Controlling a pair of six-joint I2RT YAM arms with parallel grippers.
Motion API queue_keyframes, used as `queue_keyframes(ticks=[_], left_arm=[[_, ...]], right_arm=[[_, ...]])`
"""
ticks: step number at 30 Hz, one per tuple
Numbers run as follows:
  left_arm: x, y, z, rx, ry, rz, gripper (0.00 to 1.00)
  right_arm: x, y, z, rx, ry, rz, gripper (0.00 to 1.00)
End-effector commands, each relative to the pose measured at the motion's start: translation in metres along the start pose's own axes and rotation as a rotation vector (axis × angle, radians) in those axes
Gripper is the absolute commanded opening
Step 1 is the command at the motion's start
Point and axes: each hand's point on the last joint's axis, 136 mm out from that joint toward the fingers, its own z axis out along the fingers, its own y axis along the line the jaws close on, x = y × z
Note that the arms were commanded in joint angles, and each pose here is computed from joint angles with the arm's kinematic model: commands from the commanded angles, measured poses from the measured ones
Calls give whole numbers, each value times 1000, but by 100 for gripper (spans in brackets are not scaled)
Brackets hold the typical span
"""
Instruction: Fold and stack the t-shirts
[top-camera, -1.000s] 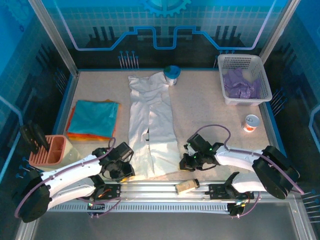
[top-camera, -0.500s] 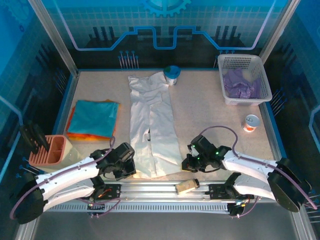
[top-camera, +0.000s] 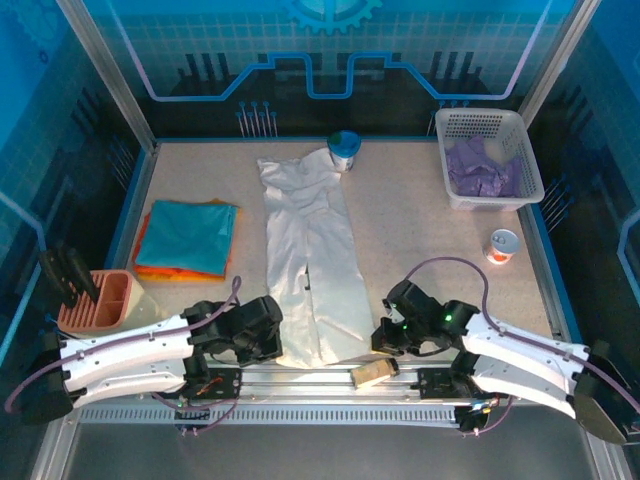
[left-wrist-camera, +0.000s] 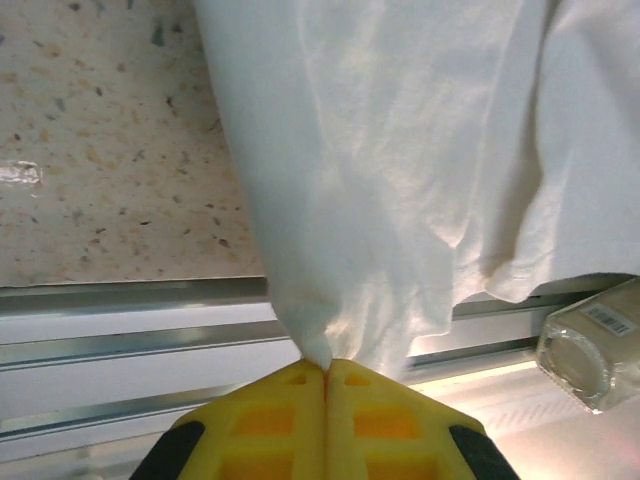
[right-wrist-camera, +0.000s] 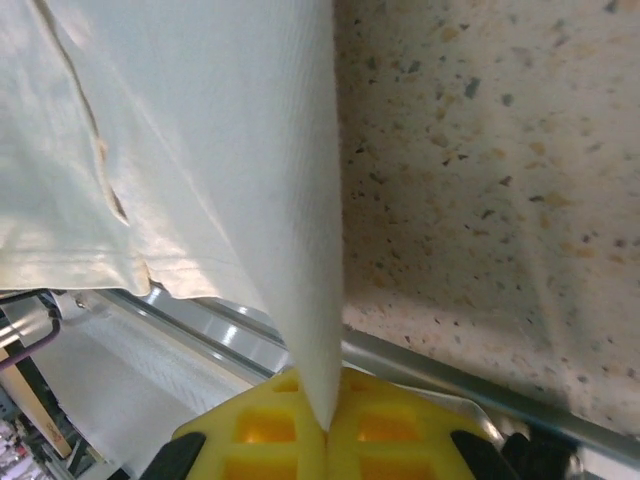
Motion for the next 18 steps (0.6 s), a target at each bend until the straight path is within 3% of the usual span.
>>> queue_keyframes(ticks=[1, 6, 18], left_arm=[[-7, -4, -8, -35, -42, -13, 0], [-19, -13, -16, -38, -80, 2, 0], [-62, -45, -52, 59, -176, 13, 0]], right_arm=[[-5, -2, -14, 38, -33, 37, 0], [-20, 4, -23, 67, -57, 11, 0], [-70, 51, -44, -17, -132, -34, 0]])
